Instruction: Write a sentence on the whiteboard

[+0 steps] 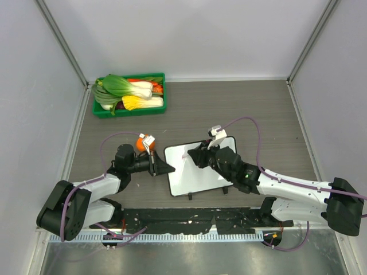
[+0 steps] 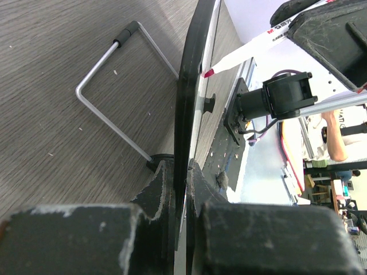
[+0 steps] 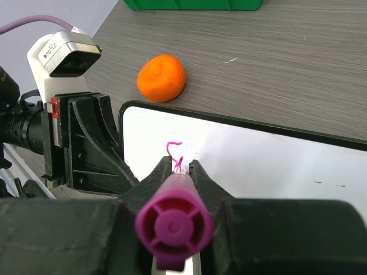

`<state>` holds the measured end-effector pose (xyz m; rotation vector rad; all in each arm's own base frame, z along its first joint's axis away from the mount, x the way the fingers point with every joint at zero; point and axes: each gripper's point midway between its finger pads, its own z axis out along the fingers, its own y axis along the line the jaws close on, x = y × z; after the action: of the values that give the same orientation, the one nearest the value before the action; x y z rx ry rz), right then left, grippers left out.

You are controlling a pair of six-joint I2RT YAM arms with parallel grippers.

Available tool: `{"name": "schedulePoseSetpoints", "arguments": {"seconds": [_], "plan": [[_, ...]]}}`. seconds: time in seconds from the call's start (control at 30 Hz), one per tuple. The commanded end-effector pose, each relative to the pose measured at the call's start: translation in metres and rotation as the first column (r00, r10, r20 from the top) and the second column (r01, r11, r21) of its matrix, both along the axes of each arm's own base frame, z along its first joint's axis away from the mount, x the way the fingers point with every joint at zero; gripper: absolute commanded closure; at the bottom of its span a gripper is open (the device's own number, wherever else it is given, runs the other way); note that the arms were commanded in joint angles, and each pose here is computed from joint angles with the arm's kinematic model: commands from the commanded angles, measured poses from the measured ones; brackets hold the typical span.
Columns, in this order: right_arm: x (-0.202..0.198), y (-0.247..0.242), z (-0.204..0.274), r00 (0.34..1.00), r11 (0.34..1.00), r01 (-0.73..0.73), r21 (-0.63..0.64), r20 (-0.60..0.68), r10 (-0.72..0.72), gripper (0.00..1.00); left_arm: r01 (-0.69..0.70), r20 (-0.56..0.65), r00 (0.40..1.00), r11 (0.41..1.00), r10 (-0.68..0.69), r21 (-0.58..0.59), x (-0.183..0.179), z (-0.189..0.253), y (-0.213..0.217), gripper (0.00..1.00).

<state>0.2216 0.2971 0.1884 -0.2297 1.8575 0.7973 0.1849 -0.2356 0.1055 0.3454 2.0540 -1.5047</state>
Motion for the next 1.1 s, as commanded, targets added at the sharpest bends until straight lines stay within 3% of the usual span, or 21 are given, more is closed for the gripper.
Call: {"name": "schedulePoseSetpoints", "arguments": {"seconds": [0.0,0.47,1.07], "plan": [[0.013,-0.009,0.015,0.995,0.997,0.082,0.013,0.050,-0.082,0.99,-0.083,0.038,0.996,0.993,0.080,0.080,0.015,-0.018,0.009,1.00],[0.015,-0.023,0.012,0.990,0.991,0.131,0.002,0.048,-0.131,0.99,-0.083,0.042,0.996,0.993,0.080,0.079,0.015,-0.017,0.009,1.00],[-0.003,-0.015,-0.023,0.998,0.998,0.037,-0.043,-0.041,-0.039,0.99,-0.082,0.042,0.996,0.994,0.079,0.078,0.014,-0.017,0.009,1.00]]}}
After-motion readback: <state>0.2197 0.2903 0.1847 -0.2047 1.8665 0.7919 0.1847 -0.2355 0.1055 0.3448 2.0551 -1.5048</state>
